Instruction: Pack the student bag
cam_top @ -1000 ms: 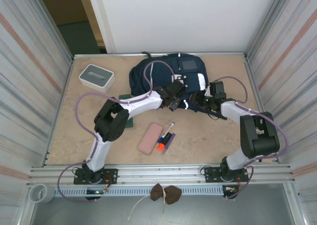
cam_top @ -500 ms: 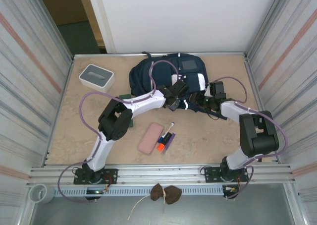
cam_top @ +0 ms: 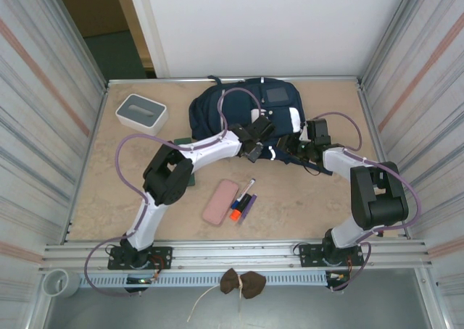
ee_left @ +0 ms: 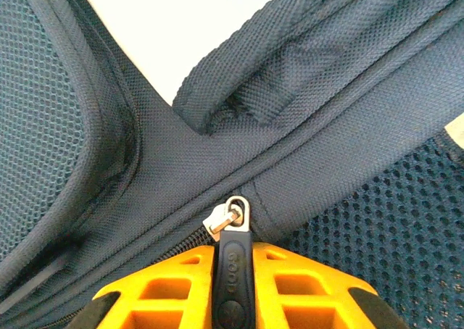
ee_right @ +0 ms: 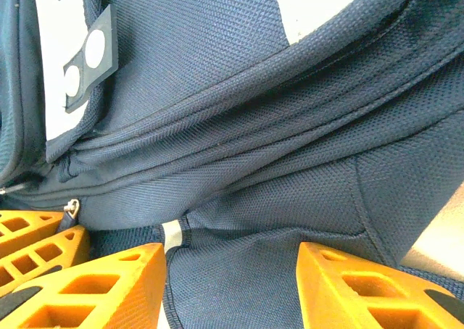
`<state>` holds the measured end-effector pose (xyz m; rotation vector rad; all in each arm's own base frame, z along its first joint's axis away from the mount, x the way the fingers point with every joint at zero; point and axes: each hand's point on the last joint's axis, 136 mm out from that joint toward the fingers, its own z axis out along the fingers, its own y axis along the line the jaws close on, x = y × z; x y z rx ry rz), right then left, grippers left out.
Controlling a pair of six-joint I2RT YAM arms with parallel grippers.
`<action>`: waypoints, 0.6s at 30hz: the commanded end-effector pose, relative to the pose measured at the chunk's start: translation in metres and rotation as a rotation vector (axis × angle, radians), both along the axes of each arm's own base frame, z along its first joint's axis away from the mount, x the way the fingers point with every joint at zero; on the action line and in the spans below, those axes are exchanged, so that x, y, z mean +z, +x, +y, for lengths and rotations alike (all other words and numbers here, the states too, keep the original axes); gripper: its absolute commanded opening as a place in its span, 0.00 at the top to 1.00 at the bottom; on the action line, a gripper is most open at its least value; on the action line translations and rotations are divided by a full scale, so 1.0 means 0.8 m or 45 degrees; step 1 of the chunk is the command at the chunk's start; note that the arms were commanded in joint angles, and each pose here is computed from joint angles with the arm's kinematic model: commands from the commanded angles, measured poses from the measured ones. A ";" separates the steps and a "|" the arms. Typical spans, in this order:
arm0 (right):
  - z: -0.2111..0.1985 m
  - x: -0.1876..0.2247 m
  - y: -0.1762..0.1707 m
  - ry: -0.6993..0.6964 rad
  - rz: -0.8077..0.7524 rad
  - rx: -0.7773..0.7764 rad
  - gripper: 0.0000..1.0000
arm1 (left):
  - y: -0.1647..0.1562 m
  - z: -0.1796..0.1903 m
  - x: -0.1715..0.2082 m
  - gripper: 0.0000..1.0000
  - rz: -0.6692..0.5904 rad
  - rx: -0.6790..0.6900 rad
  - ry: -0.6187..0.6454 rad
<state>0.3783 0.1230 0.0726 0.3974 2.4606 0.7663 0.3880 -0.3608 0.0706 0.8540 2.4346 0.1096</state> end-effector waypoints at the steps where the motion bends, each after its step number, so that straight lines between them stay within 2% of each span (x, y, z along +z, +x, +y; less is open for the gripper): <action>1: -0.007 -0.018 -0.004 -0.010 0.044 -0.030 0.51 | 0.000 -0.011 0.026 0.85 0.030 -0.012 -0.146; 6: -0.007 -0.021 -0.007 -0.011 0.053 -0.025 0.51 | 0.007 -0.012 0.021 0.85 0.099 0.014 -0.247; 18: -0.006 -0.024 -0.008 -0.007 0.059 -0.018 0.50 | 0.015 -0.012 0.015 0.80 0.151 0.040 -0.320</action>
